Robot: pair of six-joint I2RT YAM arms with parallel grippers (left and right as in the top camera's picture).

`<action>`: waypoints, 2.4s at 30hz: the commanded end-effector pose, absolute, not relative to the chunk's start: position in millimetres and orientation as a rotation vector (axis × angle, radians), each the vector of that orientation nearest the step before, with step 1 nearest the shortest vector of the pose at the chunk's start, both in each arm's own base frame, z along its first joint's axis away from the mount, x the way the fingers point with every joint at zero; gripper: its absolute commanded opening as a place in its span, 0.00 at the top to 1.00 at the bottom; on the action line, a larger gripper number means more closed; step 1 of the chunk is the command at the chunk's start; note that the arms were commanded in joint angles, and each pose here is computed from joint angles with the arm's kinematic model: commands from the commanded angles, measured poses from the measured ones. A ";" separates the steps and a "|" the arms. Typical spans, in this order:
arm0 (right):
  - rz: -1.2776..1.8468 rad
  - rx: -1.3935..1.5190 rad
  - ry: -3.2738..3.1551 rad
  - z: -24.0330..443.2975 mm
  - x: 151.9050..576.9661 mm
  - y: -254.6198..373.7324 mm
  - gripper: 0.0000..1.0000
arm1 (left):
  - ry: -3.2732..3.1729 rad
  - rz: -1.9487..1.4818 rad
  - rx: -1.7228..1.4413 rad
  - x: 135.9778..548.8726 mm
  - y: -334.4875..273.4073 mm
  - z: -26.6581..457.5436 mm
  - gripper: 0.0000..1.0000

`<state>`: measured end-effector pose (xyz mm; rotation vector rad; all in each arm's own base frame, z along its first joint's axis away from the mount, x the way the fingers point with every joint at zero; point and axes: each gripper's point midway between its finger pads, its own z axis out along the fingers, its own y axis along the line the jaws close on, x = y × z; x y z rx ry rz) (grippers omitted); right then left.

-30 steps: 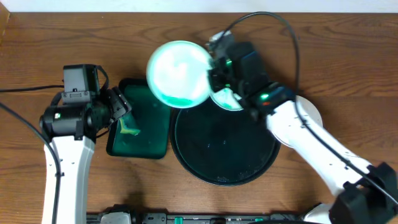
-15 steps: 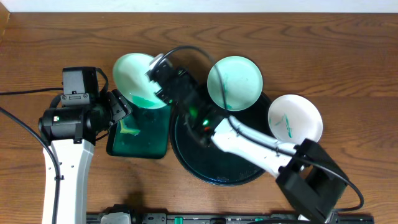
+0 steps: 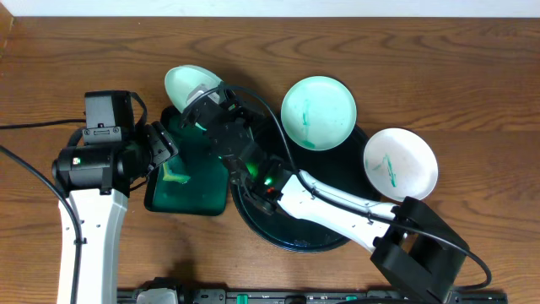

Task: Clean dirty plates on tray and stack at the side
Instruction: 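Lift the scrubbed pale green plate with the right gripper and carry it right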

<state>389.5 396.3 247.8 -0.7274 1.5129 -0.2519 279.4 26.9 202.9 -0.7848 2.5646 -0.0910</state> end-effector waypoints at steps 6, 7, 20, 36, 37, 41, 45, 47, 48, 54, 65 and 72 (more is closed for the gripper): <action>-0.287 -0.702 1.462 274.6 387.7 392.3 0.99 | 2.558 -0.089 -0.774 279.8 26.9 206.9 0.20; -0.285 -0.699 1.460 275.4 387.7 392.3 0.99 | 2.558 -0.089 -0.774 279.8 26.9 206.9 0.20; -0.283 -0.699 1.452 277.5 387.6 393.1 0.99 | 2.558 -0.089 -0.774 279.8 26.9 206.9 0.20; -0.303 -0.841 1.476 254.0 387.9 398.0 0.99 | 2.559 -0.090 -0.774 279.8 26.9 206.9 0.20; -0.317 -0.764 1.493 259.6 393.8 387.9 0.99 | 2.558 -0.089 -0.774 279.8 26.9 206.9 0.20; -0.298 -0.755 1.495 261.9 394.4 387.4 0.99 | 2.558 -0.089 -0.774 279.8 26.9 206.9 0.20; -0.185 -0.717 1.569 249.4 394.5 388.3 0.99 | 2.558 -0.089 -0.774 279.8 26.9 206.9 0.20; -0.105 -0.712 1.641 233.0 392.1 390.5 0.99 | 2.558 -0.089 -0.774 279.8 26.9 206.9 0.20; -0.047 -0.679 1.692 224.3 391.4 390.0 0.99 | 2.558 -0.089 -0.774 279.8 26.9 206.9 0.20; 0.573 -0.537 1.953 240.1 378.1 371.2 0.99 | 2.559 -0.090 -0.774 279.8 26.9 206.9 0.20; 0.464 0.281 2.225 250.9 437.4 50.7 0.99 | 2.558 -0.089 -0.774 279.8 26.9 206.9 0.20; 0.277 0.876 2.345 163.3 412.5 -124.1 0.99 | 2.558 -0.089 -0.774 279.8 27.0 206.9 0.20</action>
